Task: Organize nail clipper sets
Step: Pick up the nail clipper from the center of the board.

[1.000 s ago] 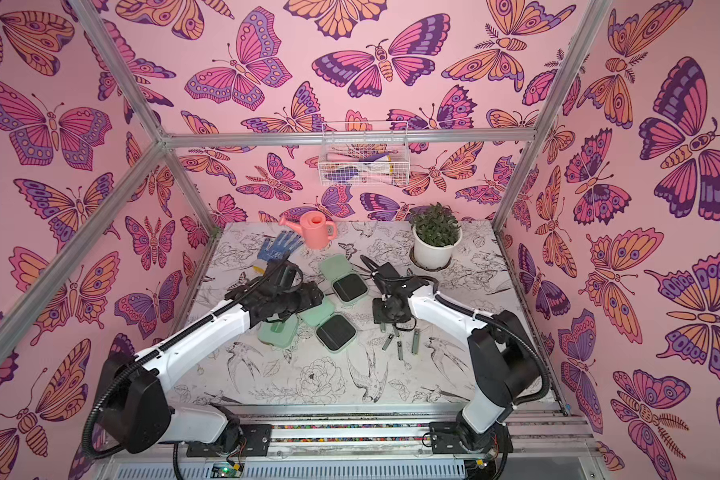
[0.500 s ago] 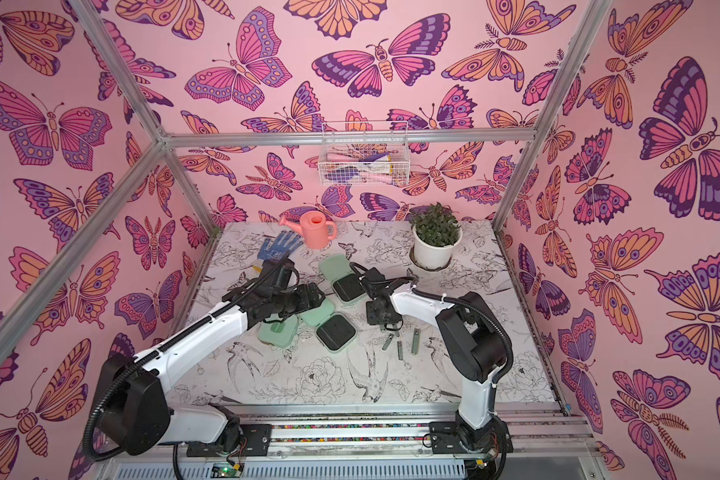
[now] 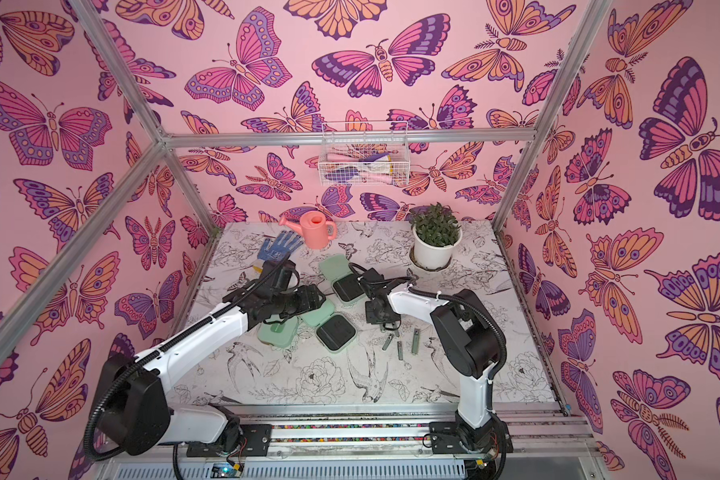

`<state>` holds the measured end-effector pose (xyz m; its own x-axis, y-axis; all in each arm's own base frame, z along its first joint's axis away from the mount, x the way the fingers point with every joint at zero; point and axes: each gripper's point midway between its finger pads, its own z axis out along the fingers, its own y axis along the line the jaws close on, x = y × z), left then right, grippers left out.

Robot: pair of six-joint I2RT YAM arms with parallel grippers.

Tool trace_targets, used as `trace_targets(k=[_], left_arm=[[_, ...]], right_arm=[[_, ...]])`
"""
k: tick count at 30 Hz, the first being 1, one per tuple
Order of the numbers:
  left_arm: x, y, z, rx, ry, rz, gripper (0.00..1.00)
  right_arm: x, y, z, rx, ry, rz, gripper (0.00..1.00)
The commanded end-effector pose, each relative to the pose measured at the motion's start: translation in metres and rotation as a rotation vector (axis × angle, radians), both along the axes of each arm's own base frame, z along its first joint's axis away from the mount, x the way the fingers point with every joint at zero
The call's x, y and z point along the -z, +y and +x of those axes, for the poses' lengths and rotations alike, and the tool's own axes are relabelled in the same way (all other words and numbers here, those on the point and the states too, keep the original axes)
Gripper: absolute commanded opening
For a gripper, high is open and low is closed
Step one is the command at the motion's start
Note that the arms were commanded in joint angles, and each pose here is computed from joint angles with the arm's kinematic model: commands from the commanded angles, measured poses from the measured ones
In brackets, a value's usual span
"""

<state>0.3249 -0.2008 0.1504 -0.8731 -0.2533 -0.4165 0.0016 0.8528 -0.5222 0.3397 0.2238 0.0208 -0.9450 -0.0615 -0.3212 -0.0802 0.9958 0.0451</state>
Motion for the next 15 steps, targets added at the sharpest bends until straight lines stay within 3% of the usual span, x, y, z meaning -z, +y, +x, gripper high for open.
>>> trace_targets(k=[1, 15], left_arm=[[-0.0017, 0.0013, -0.0011, 0.007, -0.013, -0.009, 0.78], [0.0011, -0.0005, -0.0024, 0.013, -0.002, -0.019, 0.76]], right_arm=[[0.0003, 0.0016, 0.0018, 0.003, -0.011, -0.007, 0.28], [0.0006, -0.0005, -0.0037, -0.001, -0.004, 0.008, 0.15]])
